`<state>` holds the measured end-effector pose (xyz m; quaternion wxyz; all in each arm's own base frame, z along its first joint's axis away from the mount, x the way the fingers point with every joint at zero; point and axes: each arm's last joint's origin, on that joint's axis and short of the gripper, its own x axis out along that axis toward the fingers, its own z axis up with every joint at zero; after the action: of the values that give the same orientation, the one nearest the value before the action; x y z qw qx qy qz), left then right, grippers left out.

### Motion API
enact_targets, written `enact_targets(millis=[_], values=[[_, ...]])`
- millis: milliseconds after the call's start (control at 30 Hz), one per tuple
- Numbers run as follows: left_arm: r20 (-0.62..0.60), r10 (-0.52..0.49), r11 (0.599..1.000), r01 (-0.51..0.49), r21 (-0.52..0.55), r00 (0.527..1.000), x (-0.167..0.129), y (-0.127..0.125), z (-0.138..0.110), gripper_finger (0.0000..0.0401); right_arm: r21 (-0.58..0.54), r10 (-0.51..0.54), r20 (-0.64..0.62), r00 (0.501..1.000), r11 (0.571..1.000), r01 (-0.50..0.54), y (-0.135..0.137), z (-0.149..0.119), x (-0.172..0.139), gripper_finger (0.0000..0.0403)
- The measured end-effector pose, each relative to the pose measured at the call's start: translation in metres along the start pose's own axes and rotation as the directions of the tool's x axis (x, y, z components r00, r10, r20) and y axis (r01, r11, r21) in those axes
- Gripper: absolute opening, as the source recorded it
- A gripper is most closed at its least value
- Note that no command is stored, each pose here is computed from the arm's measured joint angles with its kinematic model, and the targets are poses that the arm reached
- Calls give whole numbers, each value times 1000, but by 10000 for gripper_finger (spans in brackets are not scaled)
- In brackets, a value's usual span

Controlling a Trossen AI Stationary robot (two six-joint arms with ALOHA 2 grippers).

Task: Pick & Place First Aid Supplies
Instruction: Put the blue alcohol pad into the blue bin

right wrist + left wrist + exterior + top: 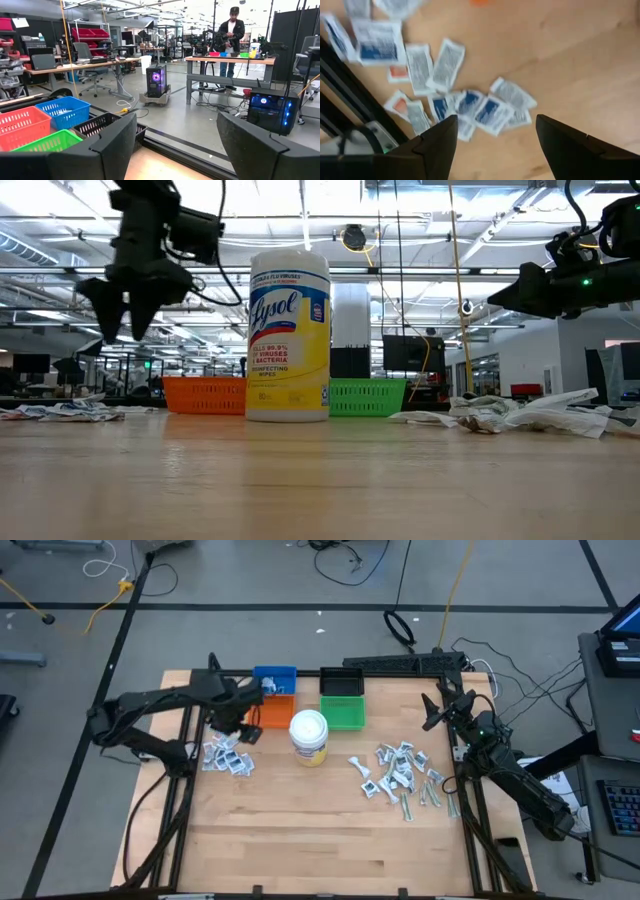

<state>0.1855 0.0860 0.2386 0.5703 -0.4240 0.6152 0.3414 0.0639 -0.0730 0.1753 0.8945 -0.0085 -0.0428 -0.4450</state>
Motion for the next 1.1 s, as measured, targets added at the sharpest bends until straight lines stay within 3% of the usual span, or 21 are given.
enact_targets(millis=[400, 800, 1100], values=[[-43, 45, 997, -47, -61, 998, 31, -3, -47, 261, 0, 0, 1, 1000, 1000, 0, 0, 0, 0, 270], [-58, 81, 989, -88, -122, 995, 88, 0, -49, 250, 0, 0, 1, 1000, 1000, 0, 0, 0, 0, 270], [-31, 56, 993, -59, -106, 998, 96, -5, -43, 253, 0, 0, 0, 1000, 1000, 0, 0, 0, 0, 270]])
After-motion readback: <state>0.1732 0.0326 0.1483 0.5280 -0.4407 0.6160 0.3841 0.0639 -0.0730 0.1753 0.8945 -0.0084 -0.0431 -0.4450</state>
